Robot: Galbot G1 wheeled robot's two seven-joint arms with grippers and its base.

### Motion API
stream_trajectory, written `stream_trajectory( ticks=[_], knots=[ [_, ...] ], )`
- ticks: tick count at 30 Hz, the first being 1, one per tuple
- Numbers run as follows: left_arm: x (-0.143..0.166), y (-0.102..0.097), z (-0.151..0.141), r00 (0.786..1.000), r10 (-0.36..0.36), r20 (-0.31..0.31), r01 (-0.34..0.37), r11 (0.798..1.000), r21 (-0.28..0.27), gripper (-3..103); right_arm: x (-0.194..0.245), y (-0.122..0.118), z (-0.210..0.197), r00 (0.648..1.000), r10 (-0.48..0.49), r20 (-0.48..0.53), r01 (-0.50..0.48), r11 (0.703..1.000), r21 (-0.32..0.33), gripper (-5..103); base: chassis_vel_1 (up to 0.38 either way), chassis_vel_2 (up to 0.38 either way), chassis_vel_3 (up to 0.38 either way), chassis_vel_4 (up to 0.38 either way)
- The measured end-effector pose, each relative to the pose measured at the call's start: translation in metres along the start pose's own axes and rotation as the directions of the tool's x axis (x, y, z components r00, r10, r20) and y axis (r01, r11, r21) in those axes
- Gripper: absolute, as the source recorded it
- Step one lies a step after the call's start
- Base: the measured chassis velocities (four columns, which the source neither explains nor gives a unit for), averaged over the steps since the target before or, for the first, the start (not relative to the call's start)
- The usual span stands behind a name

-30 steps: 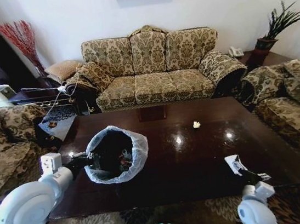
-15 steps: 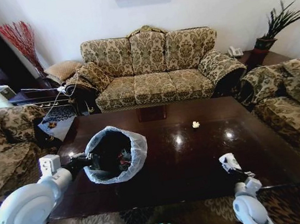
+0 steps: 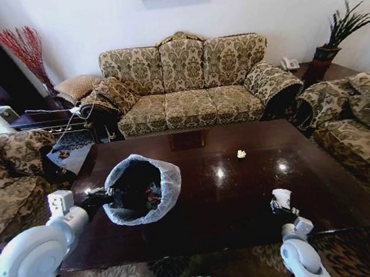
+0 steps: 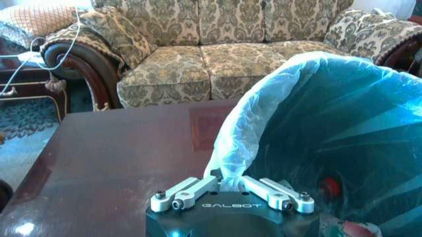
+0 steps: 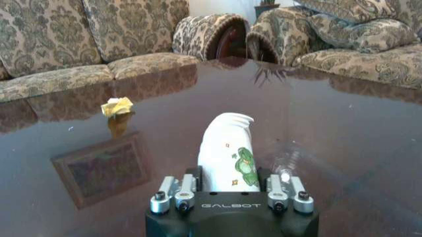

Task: Move to the front of the table and place the trash on the table into the trash bin.

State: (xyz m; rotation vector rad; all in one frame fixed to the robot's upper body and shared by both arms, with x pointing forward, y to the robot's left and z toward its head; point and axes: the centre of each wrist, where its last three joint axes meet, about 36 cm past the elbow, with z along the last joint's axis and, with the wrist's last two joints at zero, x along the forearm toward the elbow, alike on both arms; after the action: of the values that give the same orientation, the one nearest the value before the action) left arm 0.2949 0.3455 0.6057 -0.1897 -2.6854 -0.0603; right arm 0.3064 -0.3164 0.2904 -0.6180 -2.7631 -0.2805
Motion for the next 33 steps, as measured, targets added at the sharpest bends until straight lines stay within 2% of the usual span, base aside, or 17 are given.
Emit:
stream_trajectory(
  ticks=[8, 10, 13, 15, 16, 17, 18, 20, 21, 23, 24, 25, 26, 29, 30, 32, 33],
  knots=[
    [-0.001, 0.000, -0.002, 1.000, 0.002, 0.002, -0.002, 1.000, -0.007, 0, 0.005, 0.011, 0.002, 1.000, -0.026, 0.015, 0.027, 0.999, -0.021, 21, 0.000, 0.000, 0.000, 0.000],
    [-0.003, 0.002, -0.003, 1.000, 0.000, -0.003, 0.000, 1.000, -0.016, 0, 0.007, 0.039, -0.008, 0.989, -0.112, 0.099, 0.122, 0.987, -0.103, 5, 0.000, 0.000, 0.000, 0.000],
    [-0.005, 0.004, -0.005, 1.000, 0.000, -0.011, 0.000, 1.000, -0.024, 0, 0.011, 0.065, -0.026, 0.960, -0.207, 0.187, 0.233, 0.964, -0.127, 1, 0.000, 0.000, 0.000, 0.000],
    [-0.010, 0.009, -0.008, 1.000, -0.008, -0.021, 0.008, 0.999, -0.035, 0, 0.024, 0.098, -0.062, 0.893, -0.340, 0.295, 0.391, 0.910, -0.134, 0, 0.000, 0.000, 0.000, 0.000],
    [-0.014, 0.013, -0.011, 0.999, -0.019, -0.030, 0.017, 0.999, -0.041, 0, 0.035, 0.118, -0.087, 0.822, -0.441, 0.360, 0.511, 0.851, -0.125, 0, 0.000, 0.000, 0.000, 0.000],
    [-0.014, 0.013, -0.011, 0.999, -0.019, -0.030, 0.017, 0.999, -0.041, 0, 0.035, 0.118, -0.087, 0.822, -0.441, 0.360, 0.511, 0.851, -0.125, 0, 0.000, 0.000, 0.000, 0.000],
    [-0.016, 0.015, -0.013, 0.999, -0.023, -0.035, 0.021, 0.999, -0.043, 0, 0.041, 0.127, -0.098, 0.785, -0.484, 0.387, 0.563, 0.818, -0.119, 0, 0.000, 0.000, 0.000, 0.000],
    [-0.023, 0.022, -0.018, 0.998, -0.030, -0.056, 0.027, 0.998, -0.048, 0, 0.062, 0.159, -0.138, 0.604, -0.646, 0.467, 0.755, 0.652, -0.073, 0, 0.000, 0.000, 0.000, 0.000],
    [-0.023, 0.022, -0.018, 0.998, -0.030, -0.056, 0.027, 0.998, -0.048, 0, 0.062, 0.159, -0.138, 0.604, -0.646, 0.467, 0.755, 0.652, -0.073, 0, 0.000, 0.000, 0.000, 0.000],
    [-0.028, 0.026, -0.023, 0.996, -0.035, -0.081, 0.031, 0.998, -0.048, 0, 0.077, 0.179, -0.163, 0.430, -0.754, 0.497, 0.871, 0.491, -0.010, 0, 0.000, 0.000, 0.000, 0.000],
    [-0.030, 0.028, -0.025, 0.995, -0.037, -0.091, 0.033, 0.998, -0.051, 0, 0.081, 0.186, -0.170, 0.368, -0.785, 0.498, 0.901, 0.433, 0.016, 0, 0.000, 0.000, 0.000, 0.000],
    [-0.034, 0.029, -0.030, 0.993, -0.038, -0.111, 0.032, 0.998, -0.060, 0, 0.085, 0.196, -0.176, 0.262, -0.835, 0.484, 0.940, 0.335, 0.067, 0, 0.000, 0.000, 0.000, 0.000],
    [-0.034, 0.029, -0.030, 0.993, -0.038, -0.111, 0.032, 0.998, -0.060, 0, 0.085, 0.196, -0.176, 0.262, -0.835, 0.484, 0.940, 0.335, 0.067, 0, 0.000, 0.000, 0.000, 0.000],
    [-0.042, 0.024, -0.044, 0.990, -0.016, -0.142, 0.002, 0.995, -0.104, 0, 0.092, 0.218, -0.175, 0.103, -0.895, 0.434, 0.976, 0.175, 0.130, 0, 0.000, 0.000, 0.000, 0.000],
    [-0.042, 0.024, -0.044, 0.990, -0.016, -0.142, 0.002, 0.995, -0.104, 0, 0.092, 0.218, -0.175, 0.103, -0.895, 0.434, 0.976, 0.175, 0.130, 0, 0.000, 0.000, 0.000, 0.000],
    [-0.043, 0.019, -0.051, 0.989, -0.001, -0.150, -0.018, 0.992, -0.123, 0, 0.095, 0.232, -0.173, 0.048, -0.910, 0.411, 0.983, 0.116, 0.144, 0, 0.000, 0.000, 0.000, 0.000],
    [-0.042, 0.011, -0.058, 0.989, 0.017, -0.149, -0.038, 0.990, -0.137, 0, 0.100, 0.246, -0.168, 0.002, -0.924, 0.381, 0.986, 0.065, 0.152, 0, 0.000, 0.000, 0.000, 0.000]
  ],
)
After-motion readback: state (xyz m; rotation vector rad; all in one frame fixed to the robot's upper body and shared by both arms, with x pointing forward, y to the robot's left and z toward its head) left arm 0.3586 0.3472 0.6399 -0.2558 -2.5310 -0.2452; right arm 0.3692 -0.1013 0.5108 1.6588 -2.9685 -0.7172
